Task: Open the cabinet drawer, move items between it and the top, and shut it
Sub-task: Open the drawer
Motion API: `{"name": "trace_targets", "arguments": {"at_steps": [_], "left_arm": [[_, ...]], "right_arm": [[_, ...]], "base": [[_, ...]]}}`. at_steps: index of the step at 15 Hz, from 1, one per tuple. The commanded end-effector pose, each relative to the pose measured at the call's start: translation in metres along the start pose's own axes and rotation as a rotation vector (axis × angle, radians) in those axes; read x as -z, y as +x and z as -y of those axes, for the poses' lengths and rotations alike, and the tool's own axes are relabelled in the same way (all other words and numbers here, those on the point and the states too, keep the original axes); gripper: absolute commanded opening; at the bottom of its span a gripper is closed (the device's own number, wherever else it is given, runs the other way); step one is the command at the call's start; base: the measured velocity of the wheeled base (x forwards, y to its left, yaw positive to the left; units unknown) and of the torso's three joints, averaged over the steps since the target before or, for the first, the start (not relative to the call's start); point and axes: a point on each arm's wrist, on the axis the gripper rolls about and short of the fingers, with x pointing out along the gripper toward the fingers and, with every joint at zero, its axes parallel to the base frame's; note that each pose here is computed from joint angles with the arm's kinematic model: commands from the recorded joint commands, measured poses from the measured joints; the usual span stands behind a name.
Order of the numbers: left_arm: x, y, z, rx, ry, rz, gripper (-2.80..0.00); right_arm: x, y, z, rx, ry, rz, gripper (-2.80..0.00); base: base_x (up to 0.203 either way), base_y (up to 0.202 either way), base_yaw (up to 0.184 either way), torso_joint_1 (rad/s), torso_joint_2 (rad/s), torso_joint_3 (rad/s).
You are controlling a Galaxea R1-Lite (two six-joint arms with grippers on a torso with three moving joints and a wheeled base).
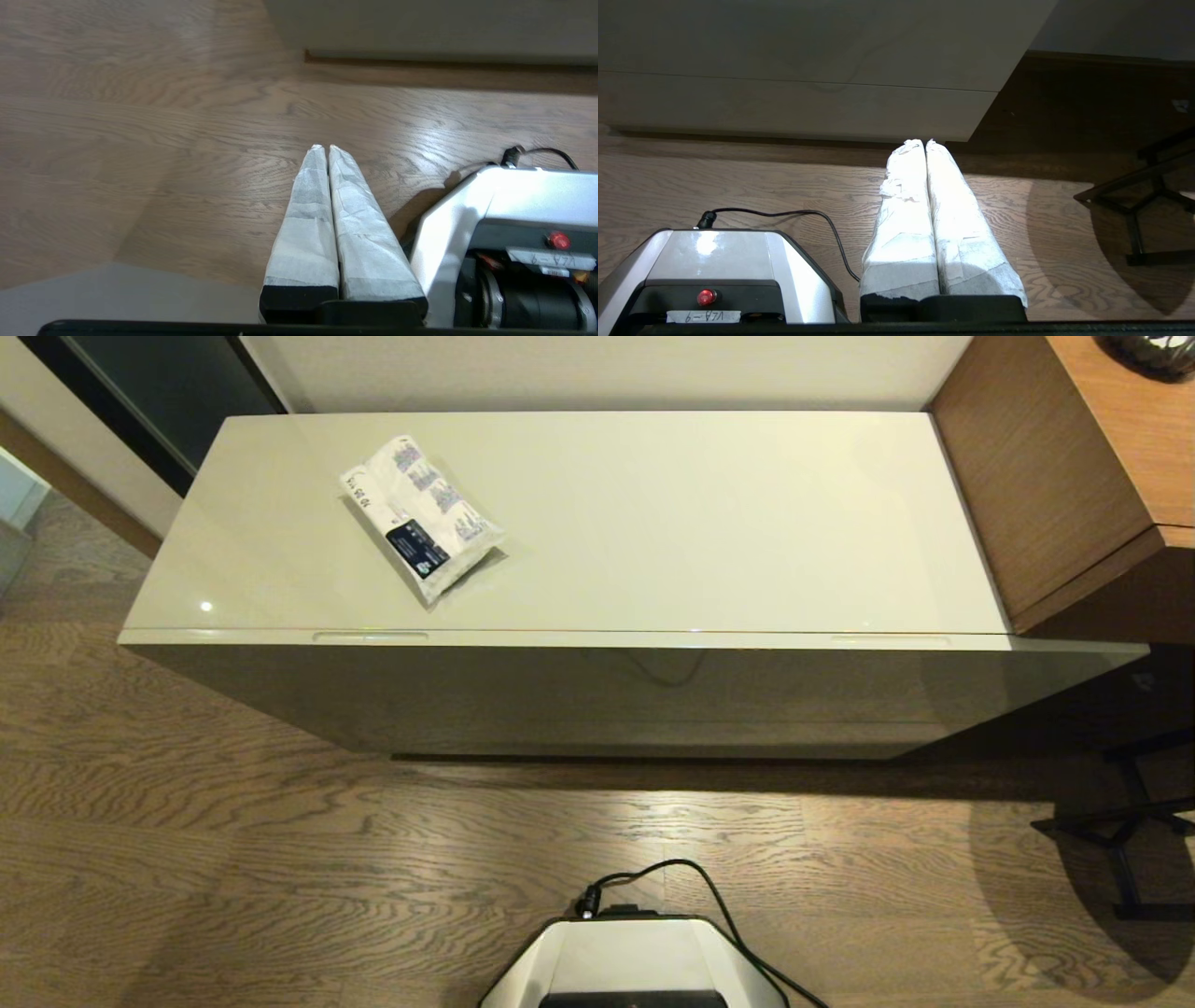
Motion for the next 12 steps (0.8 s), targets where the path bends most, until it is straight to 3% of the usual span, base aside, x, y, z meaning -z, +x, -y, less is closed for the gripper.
{"name": "trace_targets", "arguments": {"at_steps": [1,4,5,7,9,12], "left_arm": [[0.005,-0.002,0.002,0.073,-0.008,-0.013,-2.8],[0.004,-0.003,0.002,0.075,-0.01,-0.022,-2.8],[-0.007,-0.005,0.0,0.071,0.006,-0.013,-2.8],[-0.057,-0.007,-0.003,0.057,-0.012,-0.006,-2.8],[-0.122,0.011,-0.005,0.041,-0.043,-0.08,-2.8],[-0.165,0.062,-0.002,0.048,-0.06,-0.36,-2.8]], "right_arm": [[0.0,-0.001,0.0,0.001,-0.001,0.012,-2.8],[0.0,-0.001,0.0,0.001,-0.001,0.012,-2.8],[0.0,-0.001,0.0,0.001,-0.001,0.012,-2.8],[0.0,-0.001,0.0,-0.001,-0.001,0.012,-2.8],[0.0,-0.001,0.0,0.001,-0.001,0.012,-2.8],[0.0,-0.001,0.0,0.001,-0.001,0.012,-2.8]], "base": [[0.0,0.0,0.0,0.0,0.0,0.0],[0.0,0.0,0.0,0.0,0.0,0.0],[0.0,0.0,0.0,0.0,0.0,0.0],[0.0,0.0,0.0,0.0,0.0,0.0],[0.0,0.0,0.0,0.0,0.0,0.0],[0.0,0.0,0.0,0.0,0.0,0.0]]}}
